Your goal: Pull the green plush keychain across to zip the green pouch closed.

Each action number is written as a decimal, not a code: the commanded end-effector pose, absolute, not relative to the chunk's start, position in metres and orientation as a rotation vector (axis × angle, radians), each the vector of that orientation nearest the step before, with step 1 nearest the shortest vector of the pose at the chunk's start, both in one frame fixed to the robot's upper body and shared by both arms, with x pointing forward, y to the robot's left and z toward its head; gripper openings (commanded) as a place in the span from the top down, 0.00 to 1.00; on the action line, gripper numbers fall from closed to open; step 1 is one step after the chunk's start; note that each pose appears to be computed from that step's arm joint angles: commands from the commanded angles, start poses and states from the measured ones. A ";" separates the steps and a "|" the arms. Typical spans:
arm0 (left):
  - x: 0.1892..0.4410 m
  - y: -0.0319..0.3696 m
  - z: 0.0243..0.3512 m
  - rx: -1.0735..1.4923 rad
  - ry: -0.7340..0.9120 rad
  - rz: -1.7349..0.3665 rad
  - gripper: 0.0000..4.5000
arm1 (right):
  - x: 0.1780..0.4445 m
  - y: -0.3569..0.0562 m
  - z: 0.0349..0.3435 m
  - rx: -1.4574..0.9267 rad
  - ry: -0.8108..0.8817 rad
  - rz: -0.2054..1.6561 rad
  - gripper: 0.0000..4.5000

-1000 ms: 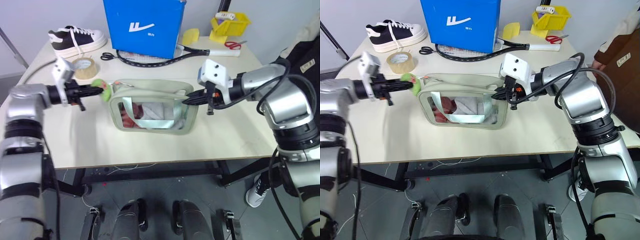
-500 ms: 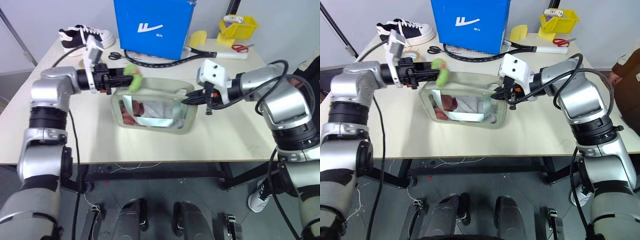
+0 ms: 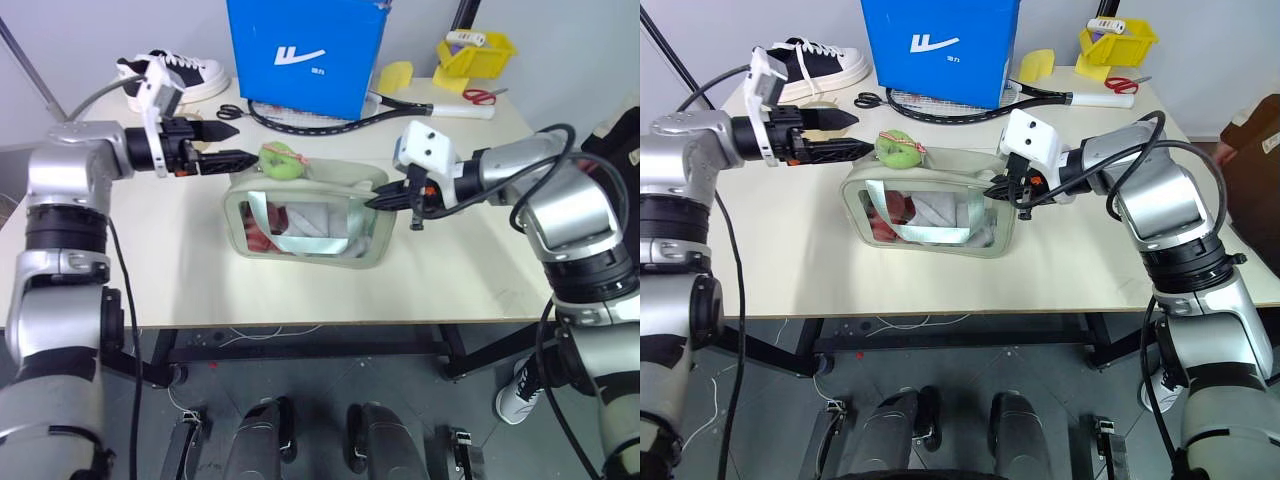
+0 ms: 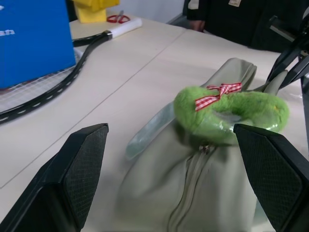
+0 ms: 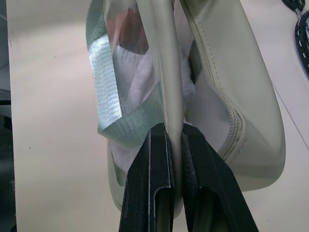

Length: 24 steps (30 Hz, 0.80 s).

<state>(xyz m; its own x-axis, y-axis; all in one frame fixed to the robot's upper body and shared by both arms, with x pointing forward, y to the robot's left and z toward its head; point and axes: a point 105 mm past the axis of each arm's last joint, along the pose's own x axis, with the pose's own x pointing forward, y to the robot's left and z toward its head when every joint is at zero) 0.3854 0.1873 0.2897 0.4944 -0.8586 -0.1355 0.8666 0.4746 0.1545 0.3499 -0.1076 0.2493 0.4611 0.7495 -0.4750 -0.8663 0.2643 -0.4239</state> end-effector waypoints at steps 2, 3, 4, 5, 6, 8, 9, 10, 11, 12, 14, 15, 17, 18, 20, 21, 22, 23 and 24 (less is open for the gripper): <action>0.352 0.189 0.291 0.240 -0.013 -1.205 0.01 | 0.346 -0.105 0.257 -0.715 0.156 1.104 1.00; 0.348 0.190 0.284 0.251 0.012 -1.213 0.01 | 0.346 -0.106 0.257 -0.716 0.156 1.104 1.00; 0.346 0.193 0.271 0.286 0.057 -1.206 0.01 | 0.346 -0.106 0.257 -0.717 0.156 1.103 1.00; 0.345 0.194 0.261 0.321 0.082 -1.202 0.01 | 0.346 -0.106 0.257 -0.717 0.156 1.101 1.00; 0.345 0.195 0.254 0.339 0.097 -1.195 0.01 | 0.346 -0.106 0.257 -0.717 0.156 1.101 1.00; 0.350 0.195 0.243 0.343 0.115 -1.159 0.07 | 0.346 -0.106 0.258 -0.719 0.154 1.105 1.00; 0.353 0.195 0.240 0.339 0.119 -1.142 0.13 | 0.346 -0.105 0.258 -0.719 0.153 1.106 1.00; 0.356 0.195 0.236 0.348 0.120 -1.121 0.19 | 0.345 -0.105 0.258 -0.720 0.151 1.107 1.00; 0.358 0.195 0.235 0.355 0.119 -1.109 0.31 | 0.345 -0.105 0.258 -0.720 0.150 1.108 1.00; 0.360 0.194 0.234 0.355 0.109 -1.101 0.41 | 0.345 -0.105 0.259 -0.721 0.148 1.109 1.00; 0.363 0.192 0.237 0.344 0.084 -1.094 0.67 | 0.345 -0.104 0.260 -0.720 0.146 1.110 1.00; 0.363 0.191 0.238 0.339 0.075 -1.093 0.77 | 0.345 -0.104 0.260 -0.720 0.145 1.110 1.00; 0.363 0.190 0.240 0.338 0.068 -1.096 0.99 | 0.343 -0.104 0.260 -0.721 0.148 1.124 1.00; 0.363 0.190 0.240 0.339 0.066 -1.097 0.99 | 0.342 -0.104 0.260 -0.721 0.149 1.130 1.00; 0.363 0.190 0.239 0.351 0.070 -1.077 1.00 | 0.338 -0.105 0.265 -0.697 0.149 1.145 0.82; 0.364 0.190 0.239 0.353 0.070 -1.069 1.00 | 0.336 -0.106 0.267 -0.689 0.145 1.152 0.77; 0.363 0.189 0.240 0.350 0.071 -1.067 1.00 | 0.335 -0.106 0.275 -0.671 0.120 1.162 0.67; 0.363 0.189 0.241 0.345 0.072 -1.067 1.00 | 0.333 -0.105 0.280 -0.659 0.101 1.168 0.56; 0.362 0.188 0.241 0.348 0.072 -1.069 1.00 | 0.331 -0.104 0.289 -0.643 0.065 1.184 0.46</action>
<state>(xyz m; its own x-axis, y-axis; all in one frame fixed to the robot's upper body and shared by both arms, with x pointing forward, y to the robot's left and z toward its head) 0.3651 0.1913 0.2255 0.4813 -0.8390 -0.2537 0.8750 0.4428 0.1956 0.3400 -0.1062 0.2540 0.3948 0.7955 -0.4598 -0.9016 0.2392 -0.3604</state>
